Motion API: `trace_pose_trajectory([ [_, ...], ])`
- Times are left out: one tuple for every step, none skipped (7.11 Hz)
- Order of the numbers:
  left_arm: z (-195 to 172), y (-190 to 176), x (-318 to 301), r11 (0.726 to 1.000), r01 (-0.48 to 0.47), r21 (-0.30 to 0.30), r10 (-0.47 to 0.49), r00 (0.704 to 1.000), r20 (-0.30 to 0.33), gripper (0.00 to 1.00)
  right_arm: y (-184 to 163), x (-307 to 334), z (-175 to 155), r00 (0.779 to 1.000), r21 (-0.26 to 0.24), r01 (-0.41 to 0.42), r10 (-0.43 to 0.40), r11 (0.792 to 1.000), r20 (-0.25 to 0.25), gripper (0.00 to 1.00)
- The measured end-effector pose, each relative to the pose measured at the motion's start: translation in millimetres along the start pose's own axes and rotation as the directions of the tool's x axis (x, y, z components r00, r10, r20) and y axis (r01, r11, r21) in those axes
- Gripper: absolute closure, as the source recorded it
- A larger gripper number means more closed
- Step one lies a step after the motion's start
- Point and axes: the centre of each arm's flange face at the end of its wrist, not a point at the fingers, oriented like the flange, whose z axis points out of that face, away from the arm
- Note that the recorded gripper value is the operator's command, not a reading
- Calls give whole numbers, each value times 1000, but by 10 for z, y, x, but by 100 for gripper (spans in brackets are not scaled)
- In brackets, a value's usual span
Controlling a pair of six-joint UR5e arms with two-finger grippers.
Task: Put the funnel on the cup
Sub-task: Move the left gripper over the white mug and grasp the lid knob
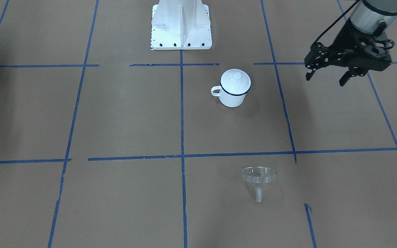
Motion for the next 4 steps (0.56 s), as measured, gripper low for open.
trace_pose_trajectory([
  [101,20,443,998,35,-52,-36,999,-2,0,-1,0,-1,1000,0,0,0,1000,0,0],
  [237,128,820,991,88,-97,-89,996,-9,0,-3,-2,-2,1000,1,0,0,1000,0,0],
  [358,260,1101,981,146,-125,-149,989,-14,0,-4,-2,-3,1000,1,1,-1,1000,0,0],
  [479,395,1328,970,205,-133,-209,978,-19,0,-2,-1,-1,1000,0,0,0,1000,0,0],
])
